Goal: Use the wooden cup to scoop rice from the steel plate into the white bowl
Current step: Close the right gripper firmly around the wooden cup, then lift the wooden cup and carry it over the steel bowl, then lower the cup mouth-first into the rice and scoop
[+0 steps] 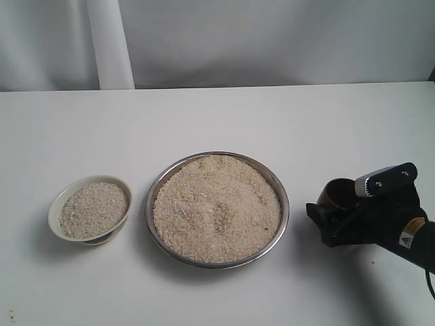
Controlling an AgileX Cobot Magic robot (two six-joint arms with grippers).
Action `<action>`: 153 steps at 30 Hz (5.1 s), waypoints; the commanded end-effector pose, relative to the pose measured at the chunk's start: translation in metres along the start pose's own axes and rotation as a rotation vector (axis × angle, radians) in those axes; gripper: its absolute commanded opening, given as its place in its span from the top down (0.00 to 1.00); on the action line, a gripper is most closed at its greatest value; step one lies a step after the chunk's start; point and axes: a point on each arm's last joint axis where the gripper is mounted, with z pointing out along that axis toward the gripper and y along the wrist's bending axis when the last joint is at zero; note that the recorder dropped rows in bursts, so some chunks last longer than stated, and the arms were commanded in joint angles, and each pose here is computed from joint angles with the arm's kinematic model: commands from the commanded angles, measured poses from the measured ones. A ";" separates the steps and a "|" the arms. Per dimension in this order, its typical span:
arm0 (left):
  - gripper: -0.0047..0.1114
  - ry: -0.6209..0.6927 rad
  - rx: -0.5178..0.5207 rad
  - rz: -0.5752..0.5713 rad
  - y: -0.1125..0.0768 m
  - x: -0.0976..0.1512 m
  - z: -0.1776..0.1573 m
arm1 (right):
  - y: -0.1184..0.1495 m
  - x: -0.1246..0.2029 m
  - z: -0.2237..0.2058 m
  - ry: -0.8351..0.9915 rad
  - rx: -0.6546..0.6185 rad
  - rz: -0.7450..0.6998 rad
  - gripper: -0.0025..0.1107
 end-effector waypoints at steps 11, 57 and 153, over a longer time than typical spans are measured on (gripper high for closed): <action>0.96 -0.003 0.003 -0.005 0.000 0.000 0.000 | 0.002 -0.004 0.000 -0.038 -0.019 0.049 0.47; 0.96 -0.003 0.003 -0.005 0.000 0.000 0.000 | -0.007 -0.025 0.003 0.070 0.008 -0.122 0.98; 0.96 -0.003 0.003 -0.005 0.000 0.000 0.000 | 0.184 -0.092 0.119 1.205 0.033 -1.802 0.98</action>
